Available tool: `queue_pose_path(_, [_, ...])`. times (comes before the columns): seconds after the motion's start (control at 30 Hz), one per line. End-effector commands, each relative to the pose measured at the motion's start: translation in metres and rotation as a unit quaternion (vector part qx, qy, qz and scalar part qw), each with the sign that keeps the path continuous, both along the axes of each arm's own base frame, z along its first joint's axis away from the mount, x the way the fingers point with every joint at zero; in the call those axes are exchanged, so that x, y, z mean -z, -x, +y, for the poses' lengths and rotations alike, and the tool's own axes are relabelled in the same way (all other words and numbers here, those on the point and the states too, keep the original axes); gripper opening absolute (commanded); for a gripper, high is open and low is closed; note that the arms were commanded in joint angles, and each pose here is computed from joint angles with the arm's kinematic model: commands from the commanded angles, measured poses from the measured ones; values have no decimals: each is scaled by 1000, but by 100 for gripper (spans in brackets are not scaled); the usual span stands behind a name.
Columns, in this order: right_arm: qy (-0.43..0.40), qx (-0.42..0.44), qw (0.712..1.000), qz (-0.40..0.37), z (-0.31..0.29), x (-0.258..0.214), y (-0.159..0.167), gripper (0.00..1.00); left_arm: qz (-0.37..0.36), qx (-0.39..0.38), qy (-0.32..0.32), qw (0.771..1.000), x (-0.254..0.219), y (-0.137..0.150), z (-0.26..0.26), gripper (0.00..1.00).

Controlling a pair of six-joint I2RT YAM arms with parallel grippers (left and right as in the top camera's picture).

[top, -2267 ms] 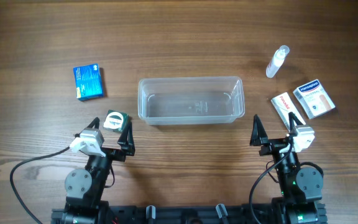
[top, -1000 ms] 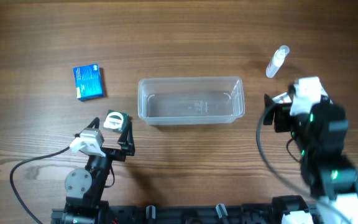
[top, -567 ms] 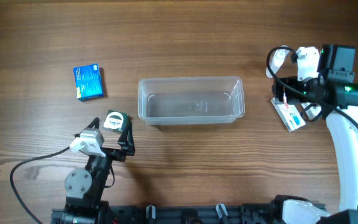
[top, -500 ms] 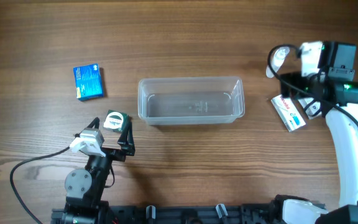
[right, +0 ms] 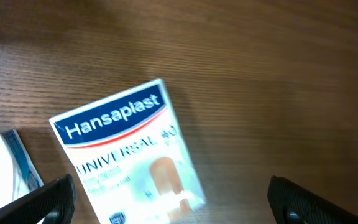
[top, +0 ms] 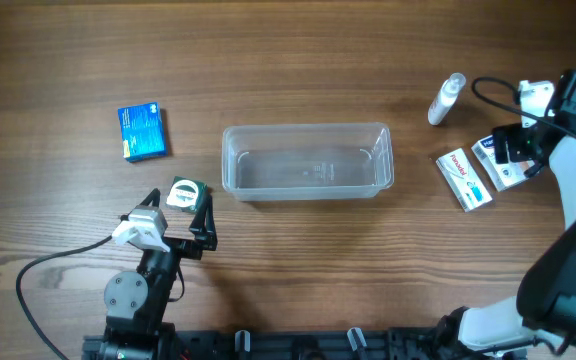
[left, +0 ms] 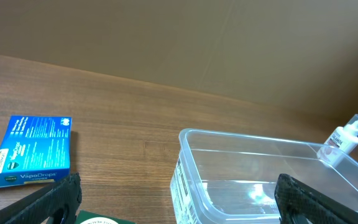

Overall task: Pack container
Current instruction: 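Reach the right gripper to the white Hansaplast box and grasp it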

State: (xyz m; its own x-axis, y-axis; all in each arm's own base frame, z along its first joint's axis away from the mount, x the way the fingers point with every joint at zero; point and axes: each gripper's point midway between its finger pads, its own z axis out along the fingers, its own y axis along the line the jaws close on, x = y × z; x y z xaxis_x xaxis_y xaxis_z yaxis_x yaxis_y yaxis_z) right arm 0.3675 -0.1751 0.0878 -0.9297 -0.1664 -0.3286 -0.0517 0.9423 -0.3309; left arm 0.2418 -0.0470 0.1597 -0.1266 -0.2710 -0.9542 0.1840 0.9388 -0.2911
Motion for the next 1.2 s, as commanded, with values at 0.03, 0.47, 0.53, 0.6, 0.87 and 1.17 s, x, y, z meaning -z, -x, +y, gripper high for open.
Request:
queue_pose_path(0.03, [-54,-49,997,8,18,28,-15,100,2,-3,-3,1000,3,0,2,100])
queue_pose_path(0.47, [-63,-9,998,5,-9,75,-26,100,2,-3,-3,1000,3,0,2,100])
queue_pose_path(0.53, [-73,20,997,0,-13,75,-23,100,2,-3,-3,1000,3,0,2,100])
queue_pose_path(0.6, [-88,54,995,-1,-12,79,-18,100,2,-3,-3,1000,3,0,2,100])
queue_pose_path(0.87, [-134,140,981,27,-2,89,4,100,2,-3,-3,1000,3,0,2,100])
queue_pose_path(1.17, [-122,193,972,47,-8,91,19,82,2,-3,-3,1000,3,0,2,100])
